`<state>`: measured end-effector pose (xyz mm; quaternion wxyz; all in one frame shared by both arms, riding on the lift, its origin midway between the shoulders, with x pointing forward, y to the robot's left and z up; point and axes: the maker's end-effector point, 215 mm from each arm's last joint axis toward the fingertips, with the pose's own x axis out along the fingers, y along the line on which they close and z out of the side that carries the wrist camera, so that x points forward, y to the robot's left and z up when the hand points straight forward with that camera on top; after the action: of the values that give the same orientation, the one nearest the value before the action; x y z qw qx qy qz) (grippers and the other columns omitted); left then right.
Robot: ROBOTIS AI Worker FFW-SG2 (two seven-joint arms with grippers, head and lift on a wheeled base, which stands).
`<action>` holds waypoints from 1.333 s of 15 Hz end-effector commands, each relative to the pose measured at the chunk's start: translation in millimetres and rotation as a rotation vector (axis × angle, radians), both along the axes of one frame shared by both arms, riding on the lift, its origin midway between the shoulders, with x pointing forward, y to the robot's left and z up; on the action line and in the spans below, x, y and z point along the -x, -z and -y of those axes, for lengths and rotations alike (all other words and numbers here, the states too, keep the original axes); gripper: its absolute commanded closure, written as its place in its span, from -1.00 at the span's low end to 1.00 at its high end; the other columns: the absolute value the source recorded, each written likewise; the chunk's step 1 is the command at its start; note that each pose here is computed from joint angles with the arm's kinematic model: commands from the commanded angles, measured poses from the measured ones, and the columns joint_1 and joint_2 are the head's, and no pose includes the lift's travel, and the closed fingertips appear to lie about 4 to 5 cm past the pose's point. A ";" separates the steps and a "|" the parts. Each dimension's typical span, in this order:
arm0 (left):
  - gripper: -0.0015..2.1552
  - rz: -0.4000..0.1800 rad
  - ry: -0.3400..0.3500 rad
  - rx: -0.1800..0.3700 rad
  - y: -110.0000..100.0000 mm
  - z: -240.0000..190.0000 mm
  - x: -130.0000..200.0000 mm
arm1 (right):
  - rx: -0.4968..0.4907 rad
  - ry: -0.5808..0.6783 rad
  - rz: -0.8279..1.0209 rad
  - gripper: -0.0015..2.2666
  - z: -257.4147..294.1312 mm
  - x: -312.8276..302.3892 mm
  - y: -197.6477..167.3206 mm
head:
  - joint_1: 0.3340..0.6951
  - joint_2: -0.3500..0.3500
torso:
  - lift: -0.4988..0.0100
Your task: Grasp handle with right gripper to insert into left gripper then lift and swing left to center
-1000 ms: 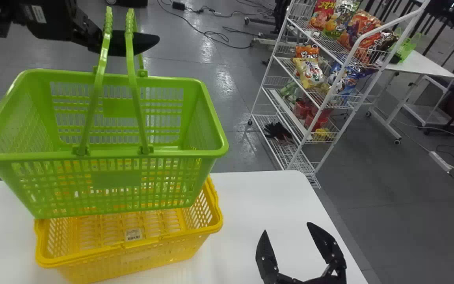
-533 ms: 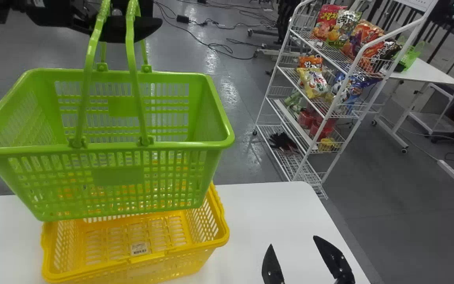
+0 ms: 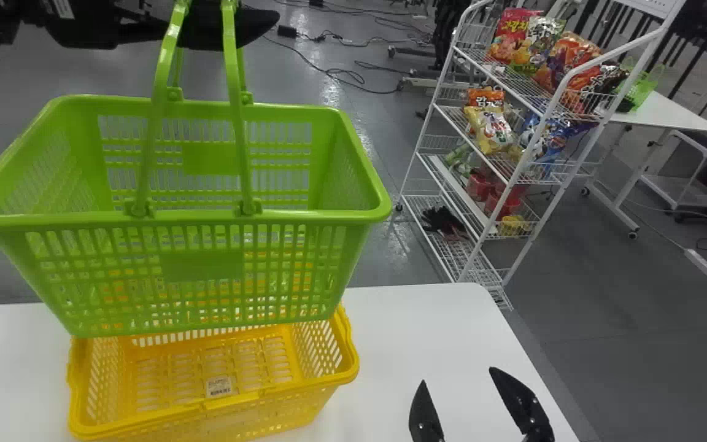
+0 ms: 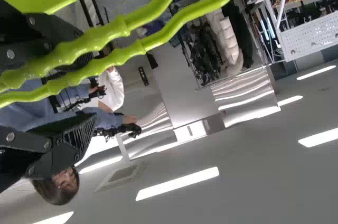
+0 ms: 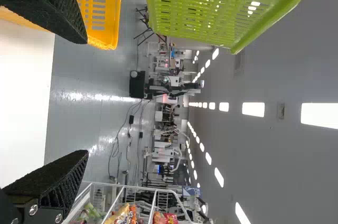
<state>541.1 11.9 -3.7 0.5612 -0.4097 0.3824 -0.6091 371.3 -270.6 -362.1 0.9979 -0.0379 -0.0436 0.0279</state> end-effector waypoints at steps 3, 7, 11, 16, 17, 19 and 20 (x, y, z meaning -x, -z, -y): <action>0.91 0.003 -0.021 -0.028 7.9 -12.2 -4.2 | -0.002 -0.004 0.000 -0.96 0.4 0.0 -0.2 | 0.42 -0.88 | 0.60; 0.91 0.021 -0.069 -0.077 17.4 -46.9 -10.5 | -0.002 -0.003 0.003 -0.96 1.3 2.1 -0.6 | 0.46 -0.82 | 0.60; 0.91 0.057 -0.194 -0.126 13.7 -133.1 -18.9 | 0.000 0.000 0.004 -0.96 3.0 4.5 0.5 | 0.50 -0.66 | 0.60; 0.91 0.075 -0.380 -0.113 -7.8 -265.1 -1.1 | 0.007 0.004 0.005 -0.96 7.6 4.0 0.0 | 0.51 -0.25 | 0.60; 0.91 0.079 -0.415 -0.114 -10.0 -290.1 7.3 | 0.007 0.003 0.005 -0.96 7.3 4.0 0.0 | 0.51 -0.19 | 0.60; 0.91 0.080 -0.471 -0.123 -4.1 -328.1 24.7 | 0.010 0.002 0.006 -0.96 7.9 2.2 -0.9 | 0.52 0.03 | 0.60; 0.91 0.070 -0.494 -0.118 0.9 -344.5 34.2 | 0.011 0.002 0.008 -0.96 8.3 1.7 -1.6 | 0.53 0.09 | 0.60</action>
<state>520.1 332.7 1.0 0.7216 -0.4298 0.2914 -0.4579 368.4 -278.3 -361.4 0.9977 -0.0424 -0.0465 0.0269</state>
